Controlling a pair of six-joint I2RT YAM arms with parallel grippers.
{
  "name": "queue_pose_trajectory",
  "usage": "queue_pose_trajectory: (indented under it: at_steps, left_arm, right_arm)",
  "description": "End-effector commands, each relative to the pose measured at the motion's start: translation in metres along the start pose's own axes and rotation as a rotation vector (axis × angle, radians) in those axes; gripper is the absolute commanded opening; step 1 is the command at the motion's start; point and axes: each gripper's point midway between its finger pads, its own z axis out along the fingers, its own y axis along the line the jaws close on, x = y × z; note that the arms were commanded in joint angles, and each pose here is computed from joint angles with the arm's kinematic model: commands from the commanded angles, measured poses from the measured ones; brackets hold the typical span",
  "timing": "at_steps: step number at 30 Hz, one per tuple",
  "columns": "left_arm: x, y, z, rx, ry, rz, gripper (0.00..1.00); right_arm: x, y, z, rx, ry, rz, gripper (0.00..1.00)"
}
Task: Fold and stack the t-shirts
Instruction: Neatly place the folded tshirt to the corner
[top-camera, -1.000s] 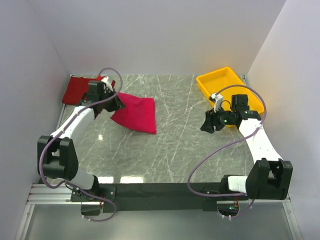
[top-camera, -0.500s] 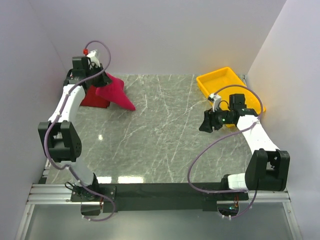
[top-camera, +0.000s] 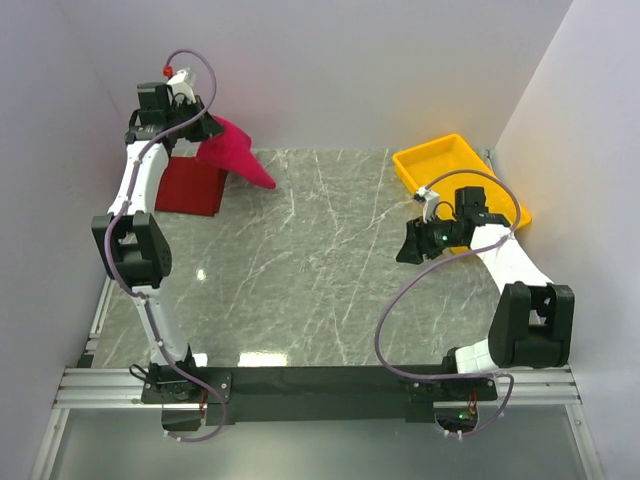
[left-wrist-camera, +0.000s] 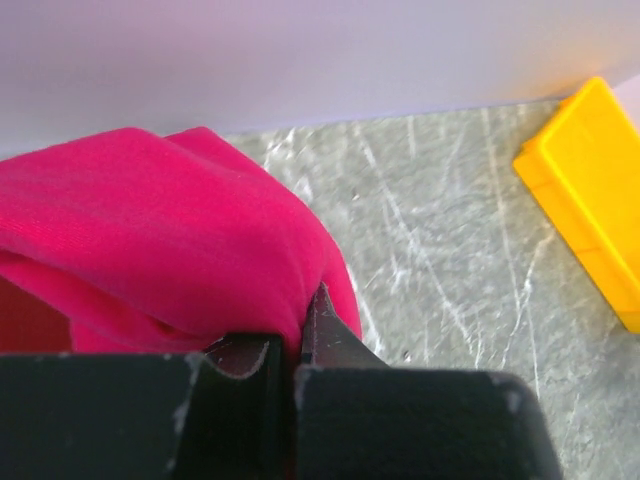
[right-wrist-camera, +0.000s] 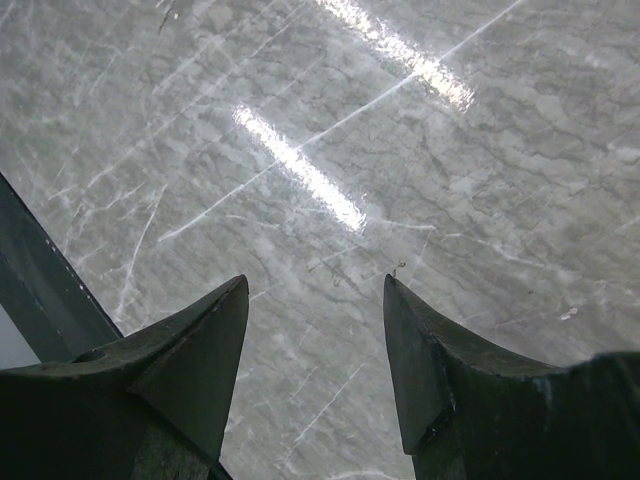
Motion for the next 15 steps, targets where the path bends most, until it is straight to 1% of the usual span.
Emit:
queue_pose_trajectory:
  at_steps: [1,4,7,9,10,11,12,13,15]
  left_arm:
    - [-0.055,-0.038,-0.010,0.156,-0.133,0.104,0.01]
    - [-0.073,-0.038,-0.018,0.170,-0.180,0.137,0.01]
    - [-0.082,-0.031,-0.027,0.189,-0.211,0.148,0.01]
    - [-0.081,-0.025,-0.031,0.205,-0.207,0.153,0.01]
    - [-0.079,-0.010,-0.034,0.192,-0.200,0.147,0.01]
    - [-0.068,0.002,-0.033,0.188,-0.174,0.126,0.01]
    - [-0.062,0.024,-0.038,0.163,-0.165,0.112,0.01]
    - [-0.038,0.041,-0.034,0.147,-0.108,0.066,0.01]
    - [-0.018,0.072,-0.041,0.112,-0.066,0.058,0.01]
  right_arm:
    - [-0.021,-0.008,-0.003,0.019,-0.047,-0.032,0.63]
    - [-0.021,-0.011,-0.002,0.029,-0.044,-0.028,0.64]
    - [-0.021,-0.014,0.000,0.033,-0.038,-0.019,0.64]
    - [-0.020,-0.016,0.001,0.033,-0.031,-0.011,0.64]
    - [-0.022,-0.017,0.001,0.037,-0.034,-0.010,0.64]
    - [-0.022,-0.017,0.002,0.036,-0.030,-0.006,0.64]
    - [-0.022,-0.018,0.001,0.038,-0.030,-0.007,0.64]
    - [-0.023,-0.018,0.001,0.043,-0.030,-0.009,0.64]
    - [-0.022,-0.019,0.001,0.046,-0.026,-0.008,0.64]
